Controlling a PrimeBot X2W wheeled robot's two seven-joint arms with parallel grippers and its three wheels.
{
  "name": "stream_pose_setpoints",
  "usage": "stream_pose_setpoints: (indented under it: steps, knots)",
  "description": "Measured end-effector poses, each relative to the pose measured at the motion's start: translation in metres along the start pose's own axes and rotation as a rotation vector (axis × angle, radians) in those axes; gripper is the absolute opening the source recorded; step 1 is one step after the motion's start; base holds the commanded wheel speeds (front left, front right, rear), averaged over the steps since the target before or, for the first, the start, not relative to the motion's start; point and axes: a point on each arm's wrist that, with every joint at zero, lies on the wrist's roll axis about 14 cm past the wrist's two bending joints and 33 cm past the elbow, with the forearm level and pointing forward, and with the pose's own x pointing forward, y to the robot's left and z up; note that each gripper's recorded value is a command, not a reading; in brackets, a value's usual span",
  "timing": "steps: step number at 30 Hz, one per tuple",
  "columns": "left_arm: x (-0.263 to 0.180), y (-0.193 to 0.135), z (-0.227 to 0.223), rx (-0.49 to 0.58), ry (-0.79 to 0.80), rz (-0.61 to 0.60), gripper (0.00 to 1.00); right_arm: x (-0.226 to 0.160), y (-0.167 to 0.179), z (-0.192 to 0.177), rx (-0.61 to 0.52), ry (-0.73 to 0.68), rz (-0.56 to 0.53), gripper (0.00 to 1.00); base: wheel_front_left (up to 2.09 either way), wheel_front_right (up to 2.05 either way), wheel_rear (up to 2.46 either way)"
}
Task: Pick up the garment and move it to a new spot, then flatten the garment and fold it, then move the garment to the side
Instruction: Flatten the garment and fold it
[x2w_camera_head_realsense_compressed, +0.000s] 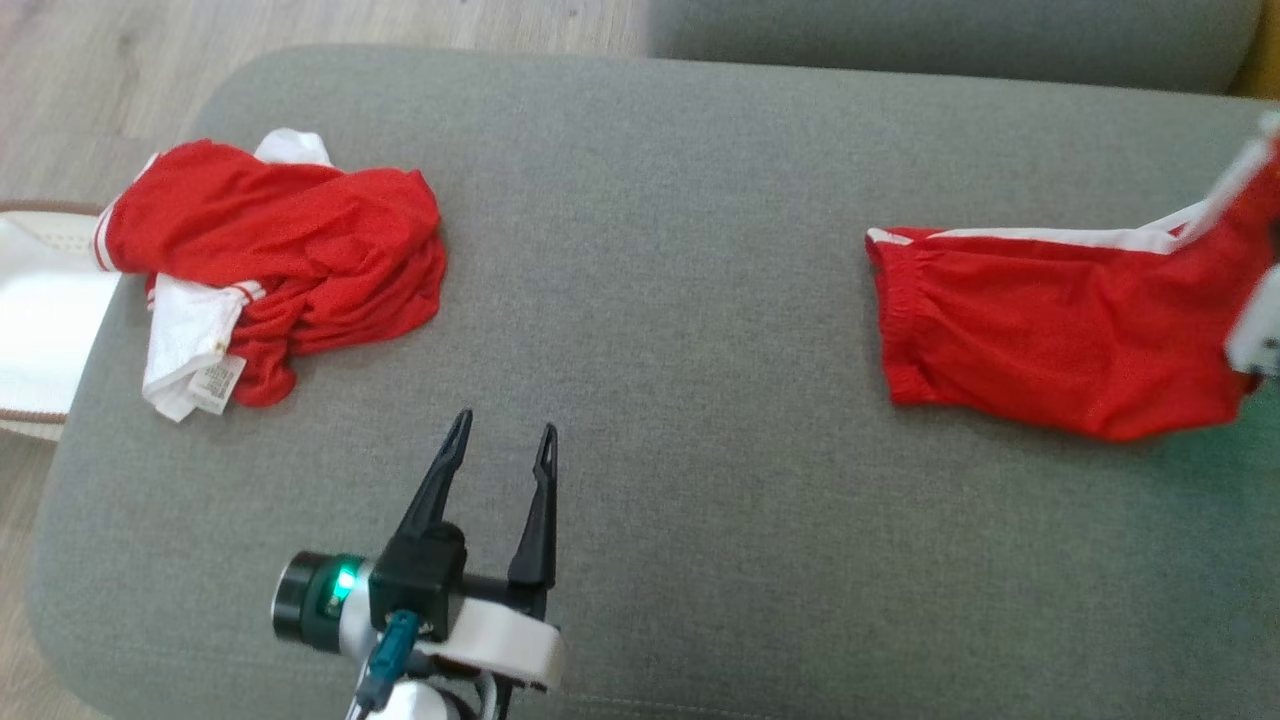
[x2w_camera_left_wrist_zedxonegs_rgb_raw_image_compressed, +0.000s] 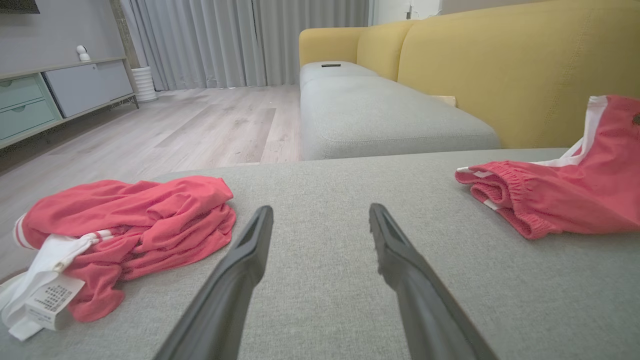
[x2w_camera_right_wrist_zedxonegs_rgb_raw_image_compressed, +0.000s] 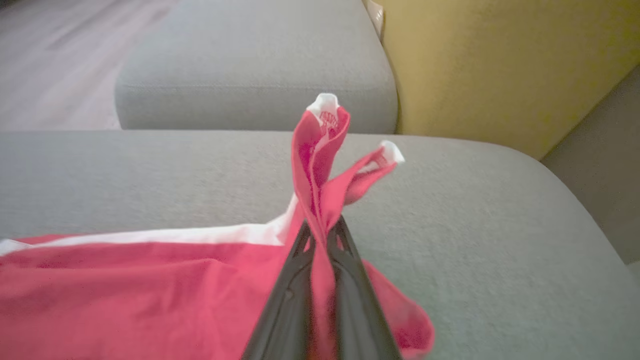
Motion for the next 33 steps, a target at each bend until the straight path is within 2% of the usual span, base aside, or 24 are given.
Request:
stream_pose_setpoints:
  steps: [8,16,21,22,23,24,33]
  knots:
    - [-0.009,0.006,0.001,0.005,-0.001,0.015,1.0,-0.008,0.076,0.034,0.004,-0.117,0.153,0.0,0.0,0.0,0.0]
    - [-0.012,0.014,-0.004,0.009,0.014,0.041,1.0,-0.02,0.157,0.015,0.027,-0.09,0.321,0.0,0.0,0.0,0.0]
    - [-0.013,0.016,-0.009,0.003,0.033,0.05,1.0,-0.029,0.198,-0.012,0.027,-0.02,0.407,0.0,0.0,0.0,0.0]
    - [-0.013,0.017,-0.01,0.002,0.036,0.052,1.0,-0.032,0.205,-0.017,0.027,-0.01,0.423,0.13,0.0,0.0,0.0]
    - [-0.013,0.017,-0.011,0.002,0.039,0.054,1.0,-0.034,0.211,-0.02,0.035,-0.003,0.439,0.48,0.0,0.0,0.0]
    - [-0.013,0.017,-0.011,-0.001,0.04,0.053,1.0,-0.037,0.216,-0.021,0.05,-0.006,0.454,1.0,0.0,0.0,0.0]
    - [-0.014,0.016,-0.005,-0.006,0.021,0.057,1.0,-0.077,0.232,-0.002,0.109,-0.141,0.541,1.0,0.0,0.0,0.0]
